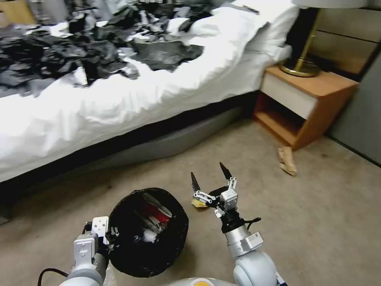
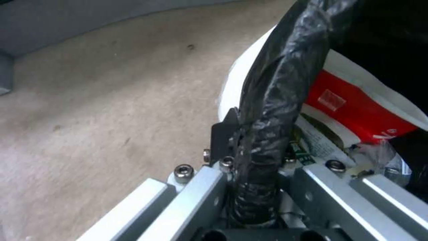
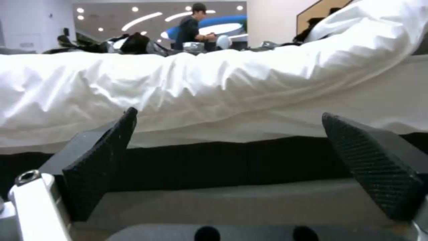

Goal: Pick up the trash bin, then pick up the garbage from the floor and place it into the trash bin.

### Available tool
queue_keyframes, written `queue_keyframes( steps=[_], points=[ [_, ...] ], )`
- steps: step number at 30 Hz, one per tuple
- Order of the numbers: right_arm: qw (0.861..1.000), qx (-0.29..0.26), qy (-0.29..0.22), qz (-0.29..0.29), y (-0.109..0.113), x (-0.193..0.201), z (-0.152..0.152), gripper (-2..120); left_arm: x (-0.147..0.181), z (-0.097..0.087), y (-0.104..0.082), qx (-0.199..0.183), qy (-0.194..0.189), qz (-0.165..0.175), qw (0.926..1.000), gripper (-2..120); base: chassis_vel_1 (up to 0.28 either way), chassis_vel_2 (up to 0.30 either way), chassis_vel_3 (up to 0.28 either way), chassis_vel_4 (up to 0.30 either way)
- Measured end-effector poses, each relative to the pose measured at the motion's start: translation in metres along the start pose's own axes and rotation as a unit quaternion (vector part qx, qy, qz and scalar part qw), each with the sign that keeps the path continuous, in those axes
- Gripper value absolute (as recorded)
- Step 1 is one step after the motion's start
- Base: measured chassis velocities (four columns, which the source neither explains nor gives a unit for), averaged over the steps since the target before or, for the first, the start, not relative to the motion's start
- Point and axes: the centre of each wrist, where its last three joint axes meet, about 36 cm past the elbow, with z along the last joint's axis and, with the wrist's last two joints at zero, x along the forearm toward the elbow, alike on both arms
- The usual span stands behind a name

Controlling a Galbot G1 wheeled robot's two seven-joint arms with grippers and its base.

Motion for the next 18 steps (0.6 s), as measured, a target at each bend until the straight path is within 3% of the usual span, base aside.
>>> queue_keyframes(
  steps=[18],
  points=[
    [1.000,-0.005,0.006,0.011,0.0004,0.0009,-0.0011,100,-0.0009,0.0007,0.0002,-0.002,0.000,0.000,1.0000,0,0.002,0.003,0.001,0.003]
  ],
)
